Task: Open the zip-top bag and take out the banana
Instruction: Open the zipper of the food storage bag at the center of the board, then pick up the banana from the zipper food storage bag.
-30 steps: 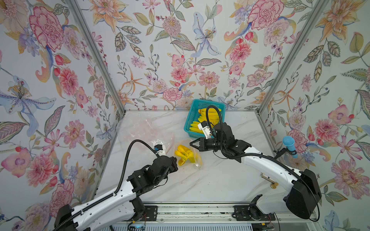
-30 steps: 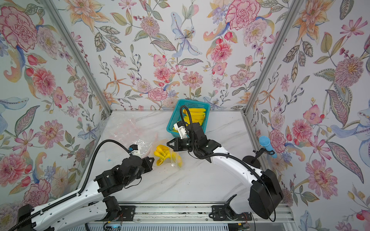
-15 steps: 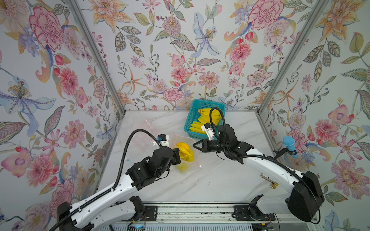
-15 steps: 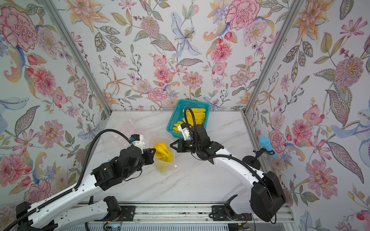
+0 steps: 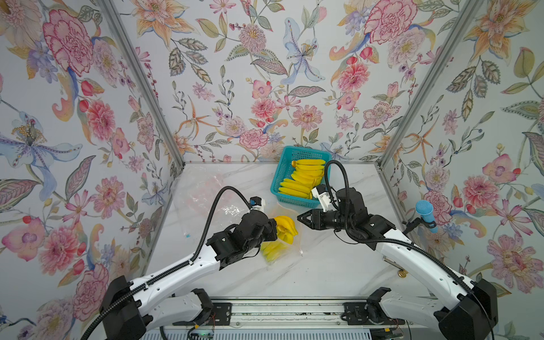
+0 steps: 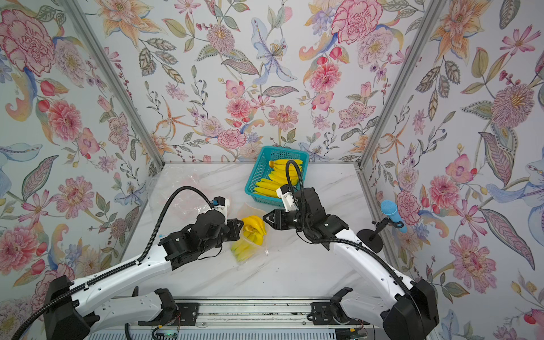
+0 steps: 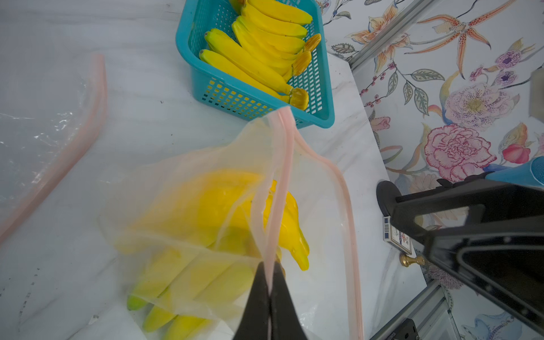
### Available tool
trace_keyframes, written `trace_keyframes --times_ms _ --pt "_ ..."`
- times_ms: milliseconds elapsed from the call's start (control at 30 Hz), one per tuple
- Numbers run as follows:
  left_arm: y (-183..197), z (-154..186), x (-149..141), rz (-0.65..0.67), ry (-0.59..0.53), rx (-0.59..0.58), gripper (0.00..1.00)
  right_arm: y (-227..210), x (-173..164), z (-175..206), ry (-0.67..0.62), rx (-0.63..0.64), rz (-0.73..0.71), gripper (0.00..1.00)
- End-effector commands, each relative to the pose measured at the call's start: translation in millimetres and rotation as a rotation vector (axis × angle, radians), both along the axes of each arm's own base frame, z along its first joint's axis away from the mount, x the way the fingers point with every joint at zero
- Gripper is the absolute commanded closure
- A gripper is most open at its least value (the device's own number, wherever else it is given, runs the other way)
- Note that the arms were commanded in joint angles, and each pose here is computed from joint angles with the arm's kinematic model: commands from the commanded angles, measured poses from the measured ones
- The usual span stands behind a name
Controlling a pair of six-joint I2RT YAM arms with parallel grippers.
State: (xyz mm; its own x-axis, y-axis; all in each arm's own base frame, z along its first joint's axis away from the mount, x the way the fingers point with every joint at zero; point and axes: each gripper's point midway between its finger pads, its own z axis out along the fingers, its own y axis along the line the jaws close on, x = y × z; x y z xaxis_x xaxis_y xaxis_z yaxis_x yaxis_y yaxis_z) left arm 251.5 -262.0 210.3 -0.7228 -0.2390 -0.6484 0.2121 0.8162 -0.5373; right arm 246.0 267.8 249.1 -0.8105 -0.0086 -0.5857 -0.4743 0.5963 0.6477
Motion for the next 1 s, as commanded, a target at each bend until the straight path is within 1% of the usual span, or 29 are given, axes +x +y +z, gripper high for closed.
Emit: trace_keyframes --times_ms 0,67,133,267,400,500,600,833,967 --pt "-3.4 8.6 2.7 -0.021 -0.032 -0.020 1.00 3.7 -14.9 11.2 0.016 -0.006 0.060 0.62" --pt "-2.6 9.5 2.7 -0.018 -0.035 -0.021 1.00 11.4 -22.4 13.4 0.050 0.018 0.087 0.62" --pt "-1.5 9.7 2.5 -0.014 -0.037 -0.025 1.00 22.4 -33.9 6.2 0.093 0.023 0.125 0.61" --pt "-6.0 3.8 2.0 -0.021 -0.022 -0.046 1.00 29.3 -41.3 -21.8 0.140 -0.042 0.171 0.61" --pt "-20.3 -17.0 -1.9 -0.053 0.028 -0.061 1.00 25.7 -43.3 -49.3 0.121 -0.129 0.184 0.61" --pt "-30.5 -37.0 -4.4 -0.076 0.064 -0.048 1.00 21.8 -46.7 -64.7 0.112 -0.189 0.193 0.60" --pt "-36.7 -50.0 -5.6 -0.091 0.088 -0.035 1.00 19.5 -49.0 -75.8 0.086 -0.240 0.199 0.60" --pt "-42.4 -49.0 -0.5 -0.106 0.083 0.005 1.00 16.9 -45.3 -99.5 0.057 -0.342 0.188 0.58" --pt "-41.5 -52.7 -1.7 -0.107 0.089 0.012 1.00 10.0 -37.6 -109.0 0.033 -0.398 0.152 0.57"
